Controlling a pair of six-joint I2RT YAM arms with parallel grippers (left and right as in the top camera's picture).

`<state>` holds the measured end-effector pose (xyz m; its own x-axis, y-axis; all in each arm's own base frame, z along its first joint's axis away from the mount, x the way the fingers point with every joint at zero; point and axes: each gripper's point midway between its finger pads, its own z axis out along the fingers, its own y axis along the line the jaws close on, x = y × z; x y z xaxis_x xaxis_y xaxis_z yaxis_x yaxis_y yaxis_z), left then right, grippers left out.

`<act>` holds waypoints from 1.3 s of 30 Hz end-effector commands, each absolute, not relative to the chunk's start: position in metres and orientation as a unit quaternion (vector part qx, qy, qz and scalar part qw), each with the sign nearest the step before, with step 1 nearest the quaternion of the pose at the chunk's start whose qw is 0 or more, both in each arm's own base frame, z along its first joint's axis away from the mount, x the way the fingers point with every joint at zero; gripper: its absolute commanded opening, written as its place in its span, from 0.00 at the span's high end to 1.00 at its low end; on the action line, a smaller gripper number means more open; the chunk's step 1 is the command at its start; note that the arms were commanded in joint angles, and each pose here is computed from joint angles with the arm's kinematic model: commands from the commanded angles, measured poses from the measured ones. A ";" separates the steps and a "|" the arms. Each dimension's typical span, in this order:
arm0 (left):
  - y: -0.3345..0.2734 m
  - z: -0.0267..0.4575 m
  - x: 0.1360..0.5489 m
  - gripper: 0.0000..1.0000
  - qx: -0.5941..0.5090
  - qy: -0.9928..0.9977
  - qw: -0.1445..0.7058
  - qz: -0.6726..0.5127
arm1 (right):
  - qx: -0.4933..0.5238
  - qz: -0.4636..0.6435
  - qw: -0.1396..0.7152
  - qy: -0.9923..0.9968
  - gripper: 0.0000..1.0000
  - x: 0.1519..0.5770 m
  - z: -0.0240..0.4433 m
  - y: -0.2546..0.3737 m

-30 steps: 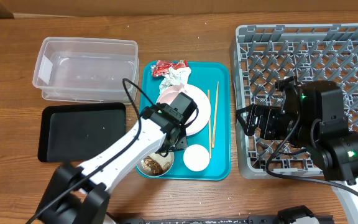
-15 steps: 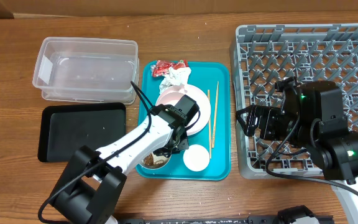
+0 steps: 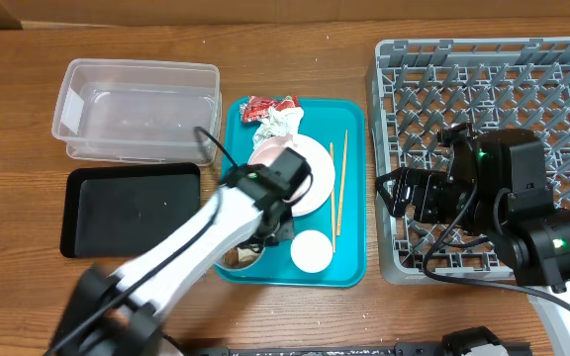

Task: Sort waste into correct bins and load items into the dishwasher
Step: 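Lift the rice bowl with the left gripper toward the black tray, then tip the bowl over the black tray to dump the rice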

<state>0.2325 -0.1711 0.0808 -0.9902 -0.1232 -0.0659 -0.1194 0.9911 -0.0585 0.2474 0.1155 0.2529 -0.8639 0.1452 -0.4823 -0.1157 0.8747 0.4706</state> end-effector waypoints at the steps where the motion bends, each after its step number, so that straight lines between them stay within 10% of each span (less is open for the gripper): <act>1: -0.157 0.142 0.255 0.96 -0.054 0.987 0.122 -0.085 | 0.000 0.253 0.271 0.929 0.00 0.248 0.261 0.117; 29: 0.007 0.169 0.302 0.96 -0.043 0.701 0.382 -0.601 | 0.000 0.253 0.271 0.929 0.00 0.248 0.261 0.117; 39: 0.014 0.156 0.292 0.96 -0.070 0.699 0.389 -0.595 | 0.000 0.253 0.271 0.929 0.00 0.248 0.261 0.117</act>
